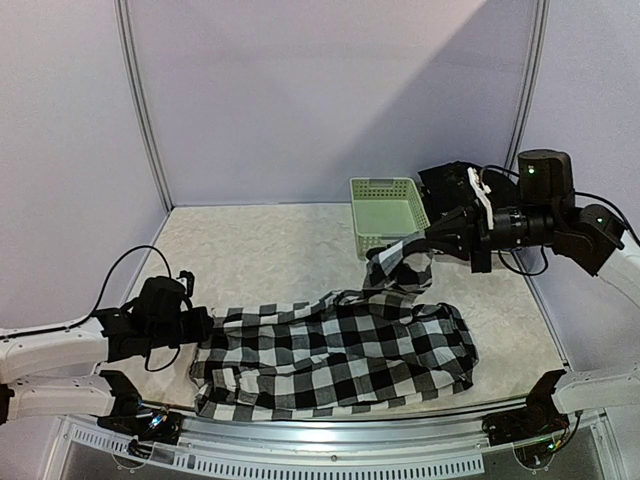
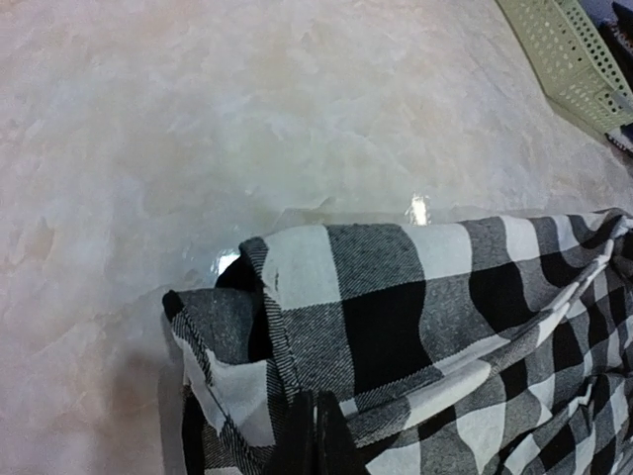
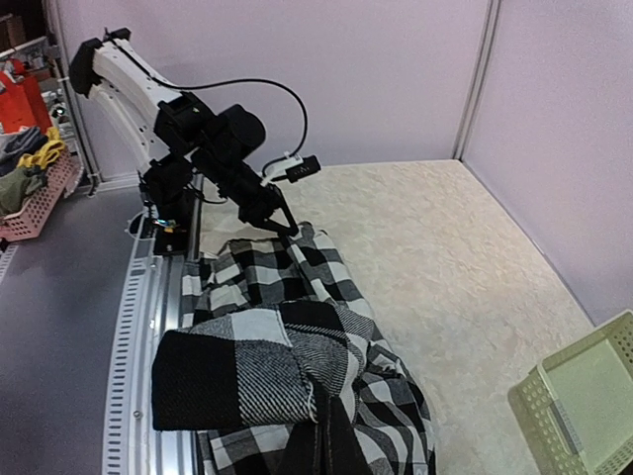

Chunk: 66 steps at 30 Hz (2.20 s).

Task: Fold and stack the mixed laundry pile
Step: Smooth out the 1/3-folded shirt at the center of the board.

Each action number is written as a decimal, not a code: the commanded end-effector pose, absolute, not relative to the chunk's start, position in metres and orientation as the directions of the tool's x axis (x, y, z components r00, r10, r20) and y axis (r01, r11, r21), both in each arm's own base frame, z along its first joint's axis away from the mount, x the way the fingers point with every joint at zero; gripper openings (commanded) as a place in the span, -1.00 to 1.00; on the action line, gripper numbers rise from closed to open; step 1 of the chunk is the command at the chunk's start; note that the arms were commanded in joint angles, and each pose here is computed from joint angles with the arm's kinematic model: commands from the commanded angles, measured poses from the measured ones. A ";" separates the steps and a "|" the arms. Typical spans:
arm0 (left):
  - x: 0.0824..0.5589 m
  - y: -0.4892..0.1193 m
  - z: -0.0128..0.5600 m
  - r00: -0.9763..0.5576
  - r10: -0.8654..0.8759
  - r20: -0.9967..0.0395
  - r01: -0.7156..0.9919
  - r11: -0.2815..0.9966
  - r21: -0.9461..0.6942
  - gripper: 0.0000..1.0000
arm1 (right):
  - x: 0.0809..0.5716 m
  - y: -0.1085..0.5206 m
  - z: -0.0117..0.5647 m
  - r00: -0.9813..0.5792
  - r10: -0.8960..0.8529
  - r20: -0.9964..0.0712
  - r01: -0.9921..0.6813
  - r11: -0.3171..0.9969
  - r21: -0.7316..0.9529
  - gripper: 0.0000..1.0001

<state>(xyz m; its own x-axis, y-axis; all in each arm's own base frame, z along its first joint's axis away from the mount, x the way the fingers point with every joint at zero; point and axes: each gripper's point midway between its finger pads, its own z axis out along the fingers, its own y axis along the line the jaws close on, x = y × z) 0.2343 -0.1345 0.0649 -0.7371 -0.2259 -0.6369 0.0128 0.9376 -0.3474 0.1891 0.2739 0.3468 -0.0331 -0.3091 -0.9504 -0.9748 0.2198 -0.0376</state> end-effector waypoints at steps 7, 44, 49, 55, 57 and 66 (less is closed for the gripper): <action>0.210 -0.108 0.044 -0.693 -0.324 -0.644 -0.130 0.935 -0.331 -0.55 | 0.119 0.271 0.327 -0.090 -0.311 -0.946 -0.996 0.020 0.088 -1.00; 0.228 -0.397 0.035 -0.693 0.441 -0.571 0.667 0.693 -0.274 -0.61 | 0.149 0.294 0.329 0.013 -0.386 -0.922 -0.999 -0.049 0.006 -1.00; 0.219 -0.409 0.021 -0.682 0.458 -0.570 0.690 0.662 -0.293 -0.61 | 0.168 0.306 0.329 -0.001 -0.387 -0.922 -0.998 -0.063 0.028 -1.00; 0.214 -0.422 0.006 -0.702 0.438 -0.562 0.684 0.634 -0.360 -0.65 | 0.188 0.323 0.330 0.005 -0.391 -0.920 -0.990 -0.133 0.051 -0.99; 0.218 -0.415 0.017 -0.699 0.401 -0.592 0.671 0.654 -0.349 -0.65 | 0.188 0.327 0.328 -0.017 -0.412 -0.911 -0.980 -0.174 0.097 -0.97; 0.239 -0.333 0.084 -0.613 0.317 -0.724 0.566 0.816 -0.122 -0.09 | 0.223 0.369 0.277 -0.174 -0.491 -0.853 -0.901 -0.270 0.339 -0.85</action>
